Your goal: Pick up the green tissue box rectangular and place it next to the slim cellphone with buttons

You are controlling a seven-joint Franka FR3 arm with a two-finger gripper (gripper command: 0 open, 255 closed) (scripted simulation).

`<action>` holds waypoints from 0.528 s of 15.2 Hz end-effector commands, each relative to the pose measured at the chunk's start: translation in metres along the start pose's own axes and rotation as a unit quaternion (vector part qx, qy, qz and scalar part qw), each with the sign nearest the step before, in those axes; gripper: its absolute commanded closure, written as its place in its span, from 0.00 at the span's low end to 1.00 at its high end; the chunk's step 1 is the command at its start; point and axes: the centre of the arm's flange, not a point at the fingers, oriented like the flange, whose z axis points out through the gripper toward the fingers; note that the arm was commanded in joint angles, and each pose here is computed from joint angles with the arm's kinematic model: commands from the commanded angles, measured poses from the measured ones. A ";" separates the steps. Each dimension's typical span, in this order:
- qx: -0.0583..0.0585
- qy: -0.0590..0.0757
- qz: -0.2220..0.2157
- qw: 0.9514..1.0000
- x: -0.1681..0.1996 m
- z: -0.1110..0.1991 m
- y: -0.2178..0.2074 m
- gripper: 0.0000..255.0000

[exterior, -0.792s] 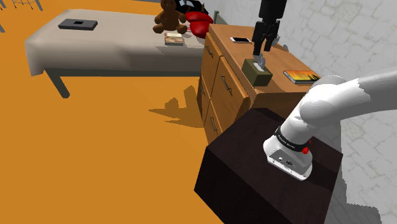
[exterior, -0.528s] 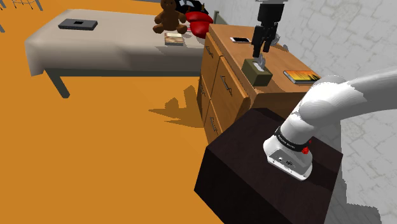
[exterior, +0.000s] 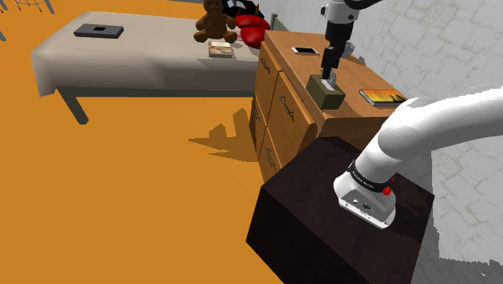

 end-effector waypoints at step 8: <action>-0.092 0.016 -0.060 0.994 0.028 0.044 0.077 0.00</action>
